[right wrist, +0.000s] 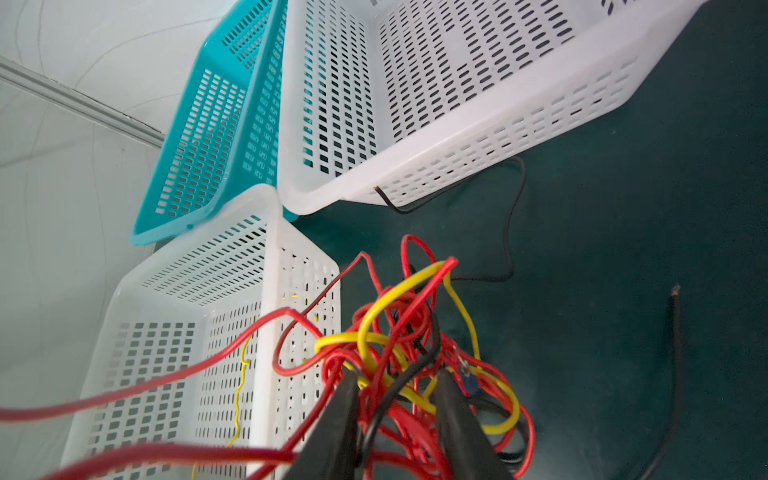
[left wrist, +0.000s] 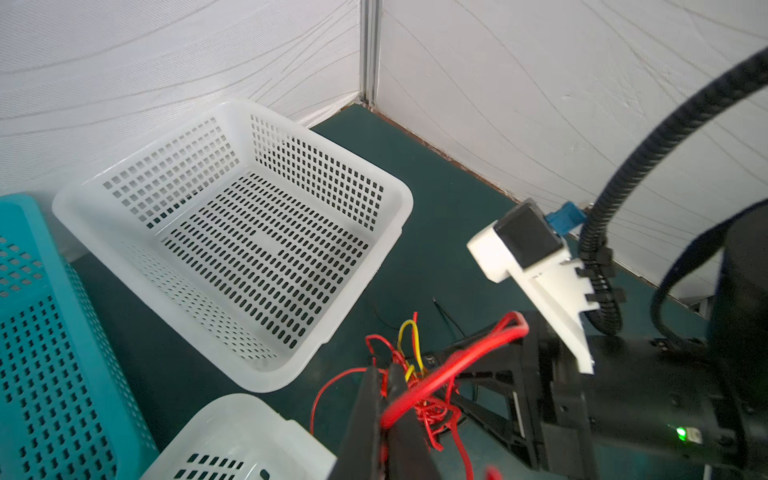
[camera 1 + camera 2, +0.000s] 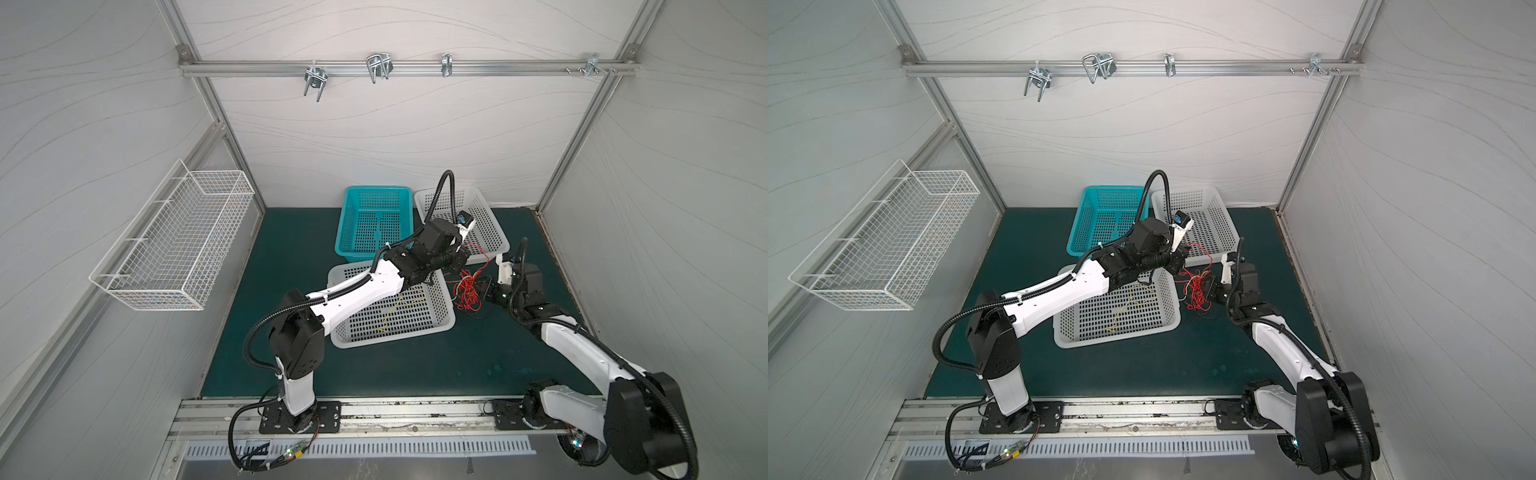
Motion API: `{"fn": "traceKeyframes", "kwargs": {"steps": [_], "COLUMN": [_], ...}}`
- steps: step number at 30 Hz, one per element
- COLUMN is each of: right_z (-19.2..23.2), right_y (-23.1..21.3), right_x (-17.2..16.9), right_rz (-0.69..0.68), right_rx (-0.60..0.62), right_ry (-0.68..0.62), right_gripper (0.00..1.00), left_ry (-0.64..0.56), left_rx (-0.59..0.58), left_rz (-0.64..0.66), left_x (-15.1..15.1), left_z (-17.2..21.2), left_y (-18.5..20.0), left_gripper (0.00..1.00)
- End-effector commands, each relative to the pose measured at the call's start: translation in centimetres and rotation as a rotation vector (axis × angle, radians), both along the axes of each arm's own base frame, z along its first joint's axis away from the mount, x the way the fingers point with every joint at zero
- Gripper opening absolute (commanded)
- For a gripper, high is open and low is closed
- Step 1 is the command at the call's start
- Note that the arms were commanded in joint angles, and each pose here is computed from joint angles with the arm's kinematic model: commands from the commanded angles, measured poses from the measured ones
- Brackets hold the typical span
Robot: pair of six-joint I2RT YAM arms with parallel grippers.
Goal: Untangle the cables
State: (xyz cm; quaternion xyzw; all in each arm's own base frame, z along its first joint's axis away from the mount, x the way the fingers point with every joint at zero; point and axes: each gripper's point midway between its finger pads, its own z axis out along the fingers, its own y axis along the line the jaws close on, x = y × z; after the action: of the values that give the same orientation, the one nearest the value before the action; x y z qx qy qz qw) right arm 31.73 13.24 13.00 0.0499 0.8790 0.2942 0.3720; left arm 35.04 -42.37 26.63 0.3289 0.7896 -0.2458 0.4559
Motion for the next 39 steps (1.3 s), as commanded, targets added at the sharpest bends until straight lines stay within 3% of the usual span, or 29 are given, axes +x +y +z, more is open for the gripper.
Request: {"fn": "traceKeyframes", "kwargs": {"steps": [1,7,13,22,34,39], "right_z": [-0.5,-1.2,-1.6,-2.2,-3.7,-3.9], "right_y": [0.0,-1.1,-5.6,-10.2,-12.0,-12.5], "right_x": [0.5,0.4,-0.2,-1.1,-0.9,-0.8], "right_rz": [-0.016,-0.053,-0.213,-0.341,-0.385,-0.396], "right_rx": [-0.001,-0.061,-0.187,-0.189,-0.217,-0.216], "right_ry": [0.0,0.019,0.066,0.132,0.202,0.22], "right_gripper": [0.2,0.0,0.0,0.0,0.0,0.0], "left_ry": [-0.089,-0.106,-0.147,-0.268,-0.444,-0.461], "left_rx": [-0.158,-0.168,-0.198,-0.247,-0.166,-0.146], "left_rz": [-0.052,-0.065,-0.072,0.023,0.346,0.46], "left_x": [-0.8,-1.0,-1.4,-1.9,-1.8,-1.7], "left_z": [5.8,6.8,9.4,13.8,17.7,18.2], "left_y": [-0.8,-0.8,-0.4,3.2,12.6,16.7], "left_gripper": [0.0,0.0,0.0,0.0,0.0,0.0]}}
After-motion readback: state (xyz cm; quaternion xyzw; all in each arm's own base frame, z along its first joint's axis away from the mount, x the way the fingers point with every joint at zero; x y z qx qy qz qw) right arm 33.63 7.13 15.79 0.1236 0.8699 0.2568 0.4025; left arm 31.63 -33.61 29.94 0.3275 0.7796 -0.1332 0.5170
